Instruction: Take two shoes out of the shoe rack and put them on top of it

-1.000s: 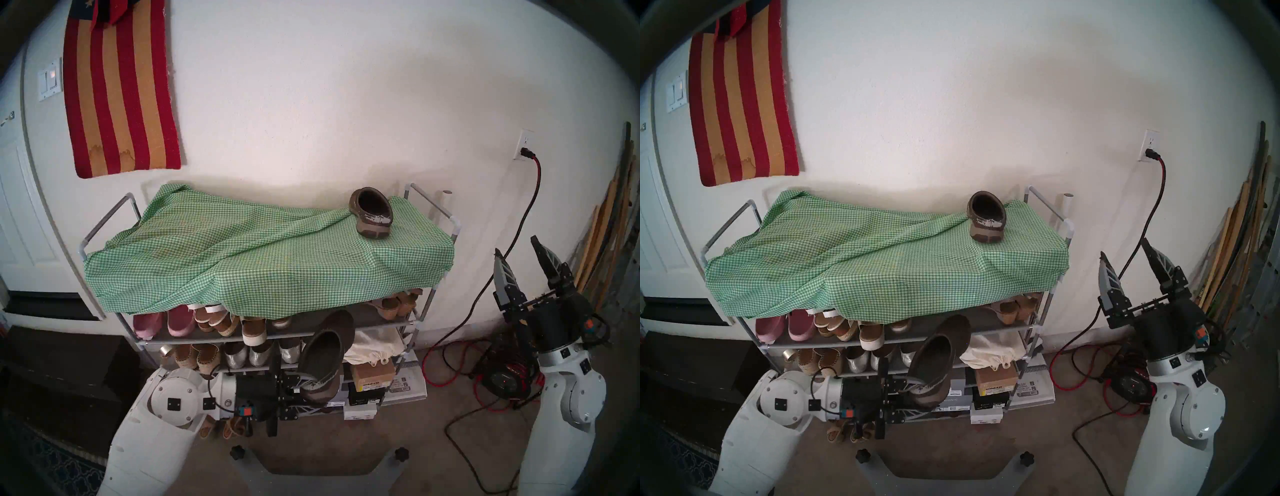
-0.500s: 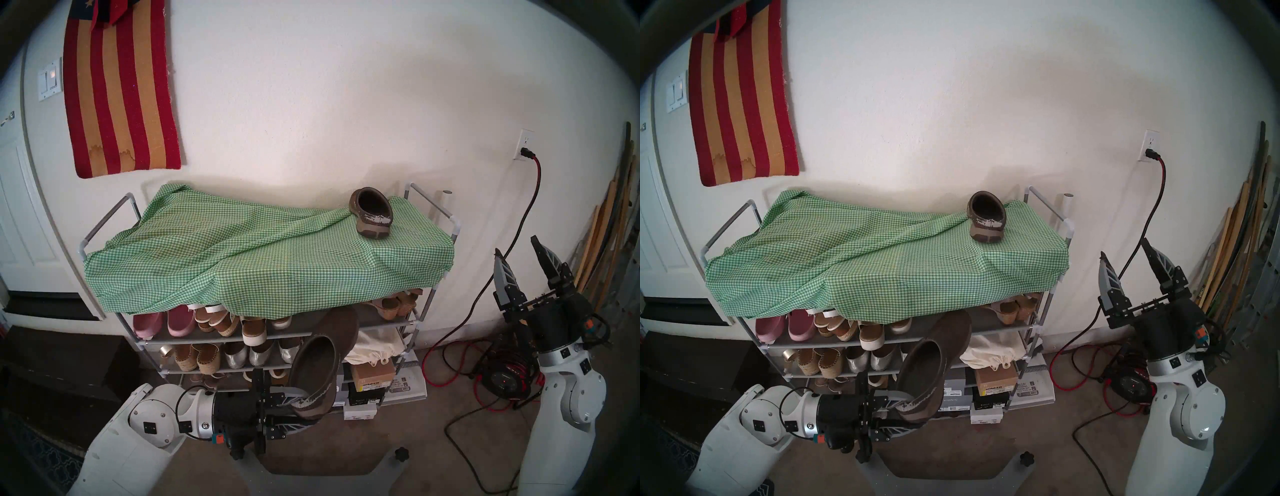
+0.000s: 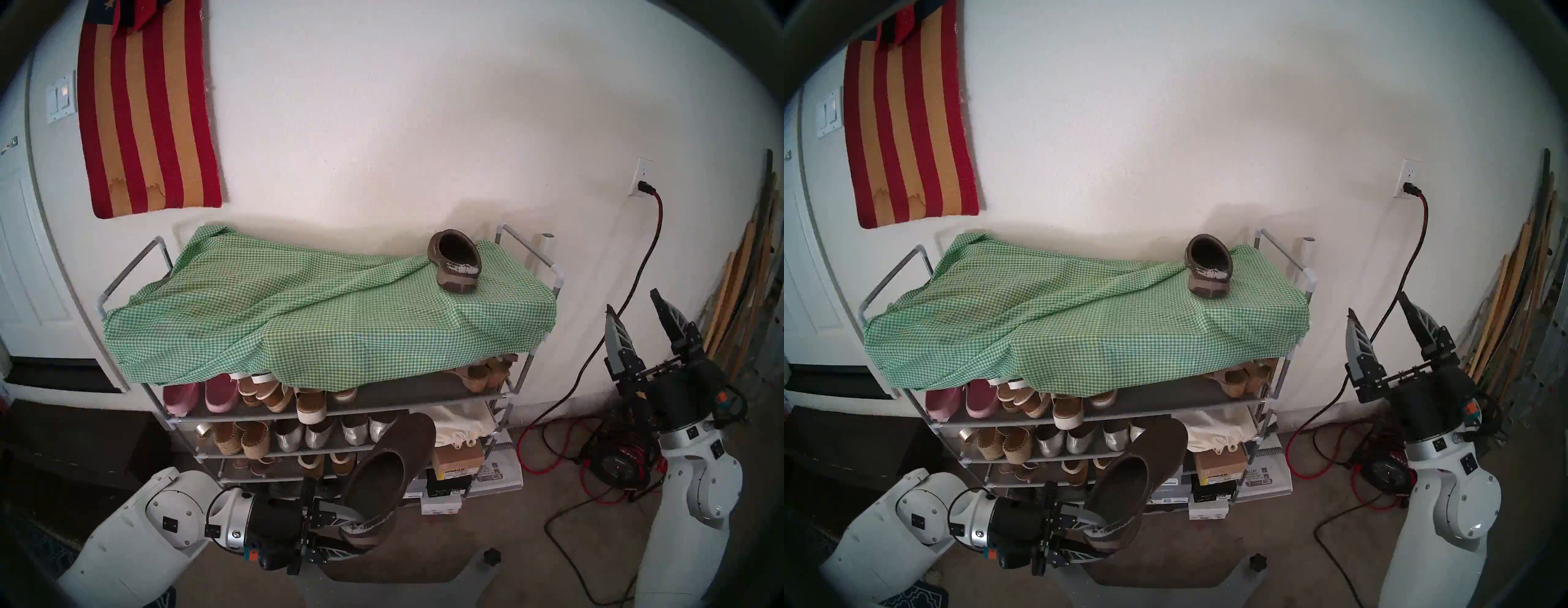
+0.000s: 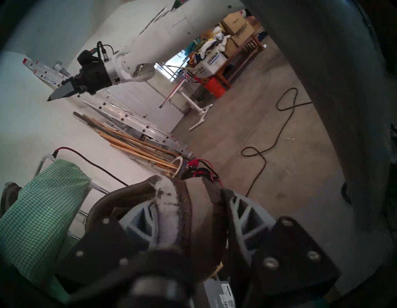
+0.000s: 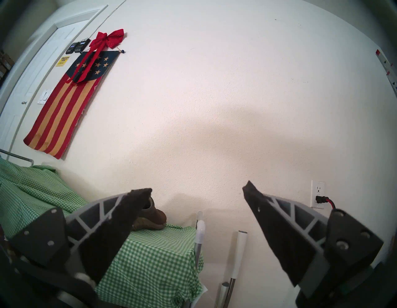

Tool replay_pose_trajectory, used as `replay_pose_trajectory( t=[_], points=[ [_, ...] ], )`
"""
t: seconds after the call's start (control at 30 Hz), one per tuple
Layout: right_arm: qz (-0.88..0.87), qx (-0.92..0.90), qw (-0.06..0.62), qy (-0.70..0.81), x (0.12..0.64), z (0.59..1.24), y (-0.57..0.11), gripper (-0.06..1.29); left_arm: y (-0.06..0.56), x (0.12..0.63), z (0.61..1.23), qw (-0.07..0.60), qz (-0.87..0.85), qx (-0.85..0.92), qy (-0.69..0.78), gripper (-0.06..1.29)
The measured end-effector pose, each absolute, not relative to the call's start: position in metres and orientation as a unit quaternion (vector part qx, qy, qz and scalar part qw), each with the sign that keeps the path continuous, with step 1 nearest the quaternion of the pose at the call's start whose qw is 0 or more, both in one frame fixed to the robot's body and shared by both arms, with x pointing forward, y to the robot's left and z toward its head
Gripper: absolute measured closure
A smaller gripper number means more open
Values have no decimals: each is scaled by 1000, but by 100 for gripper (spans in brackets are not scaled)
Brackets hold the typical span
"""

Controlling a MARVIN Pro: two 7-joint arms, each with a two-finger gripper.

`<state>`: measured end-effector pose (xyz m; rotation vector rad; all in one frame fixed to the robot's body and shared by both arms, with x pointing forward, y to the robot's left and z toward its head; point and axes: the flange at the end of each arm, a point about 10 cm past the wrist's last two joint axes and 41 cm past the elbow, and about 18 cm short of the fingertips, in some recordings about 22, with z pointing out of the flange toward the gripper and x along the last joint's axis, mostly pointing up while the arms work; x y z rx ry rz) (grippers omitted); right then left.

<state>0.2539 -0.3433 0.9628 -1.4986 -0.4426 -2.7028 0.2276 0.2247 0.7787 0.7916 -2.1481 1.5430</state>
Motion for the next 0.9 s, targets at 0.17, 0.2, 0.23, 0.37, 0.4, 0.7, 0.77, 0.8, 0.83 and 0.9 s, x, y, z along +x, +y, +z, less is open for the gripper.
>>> replay_pose_trajectory(
  t=[0.17,0.2,0.23,0.37,0.4,0.7,0.77,0.8,0.83,0.9],
  points=[
    [-866,-480,10,-142,254,963,-343,1,240,237,779,174,518,275,-791,77],
    [-866,-480,10,-141,254,963,-343,1,246,242,779,167,508,273,-800,77],
    [-866,-480,10,-141,254,963,-343,1,252,247,781,158,496,269,-810,77],
    [-866,-480,10,-141,254,963,-343,1,261,256,785,145,481,263,-824,77],
    [-866,-480,10,-141,254,963,-343,1,263,258,786,140,476,261,-828,77],
    [-866,-479,9,-141,254,963,-344,1,275,275,798,113,444,238,-856,77],
    [-866,-479,9,-140,254,963,-344,1,276,278,801,107,438,233,-862,77],
    [-866,-479,9,-140,254,963,-344,1,277,279,802,105,435,231,-864,77],
    [-866,-479,9,-140,254,963,-344,1,278,281,804,102,432,227,-867,77],
    [-866,-479,9,-140,254,963,-344,1,278,284,806,97,427,222,-871,77]
  ],
)
